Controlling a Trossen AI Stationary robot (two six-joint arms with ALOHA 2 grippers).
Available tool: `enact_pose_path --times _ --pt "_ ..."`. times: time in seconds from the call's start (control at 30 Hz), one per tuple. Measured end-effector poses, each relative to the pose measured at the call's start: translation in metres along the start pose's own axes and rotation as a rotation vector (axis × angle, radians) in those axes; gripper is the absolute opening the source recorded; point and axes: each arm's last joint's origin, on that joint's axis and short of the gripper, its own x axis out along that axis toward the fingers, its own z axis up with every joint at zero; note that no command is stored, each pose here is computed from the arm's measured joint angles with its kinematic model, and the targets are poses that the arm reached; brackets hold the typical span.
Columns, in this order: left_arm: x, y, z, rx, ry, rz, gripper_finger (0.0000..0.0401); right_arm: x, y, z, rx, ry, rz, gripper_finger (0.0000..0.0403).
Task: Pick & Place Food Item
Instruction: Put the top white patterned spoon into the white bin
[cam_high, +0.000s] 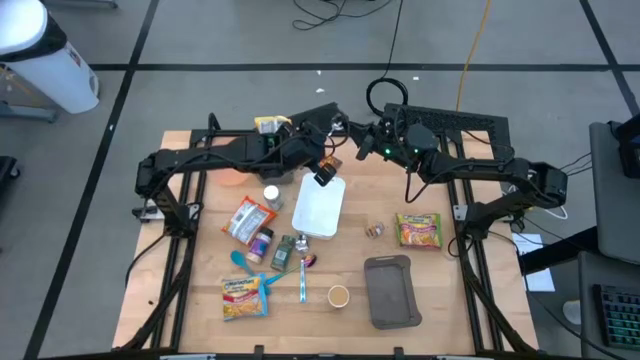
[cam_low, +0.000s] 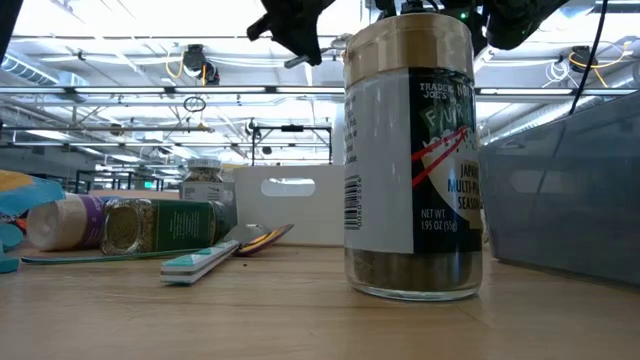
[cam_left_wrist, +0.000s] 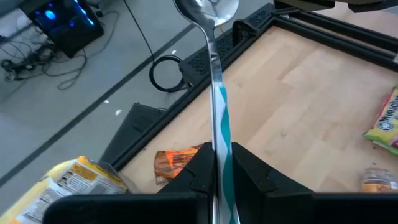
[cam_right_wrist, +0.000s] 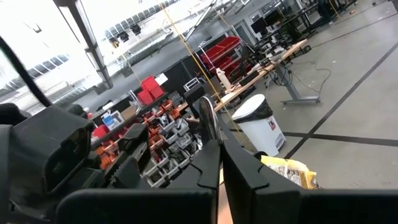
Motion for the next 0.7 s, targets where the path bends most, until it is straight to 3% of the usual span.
enact_pose_path --times 0.43,0.7 --pt "-0.003 0.015 0.008 -0.067 0.029 -0.153 0.0027 0.0 0.004 0.005 -0.052 -0.034 0.077 0.0087" --pt "-0.003 0.016 0.008 -0.103 0.045 -0.171 0.0027 0.0 0.003 0.009 -0.052 -0.068 0.075 0.0147"
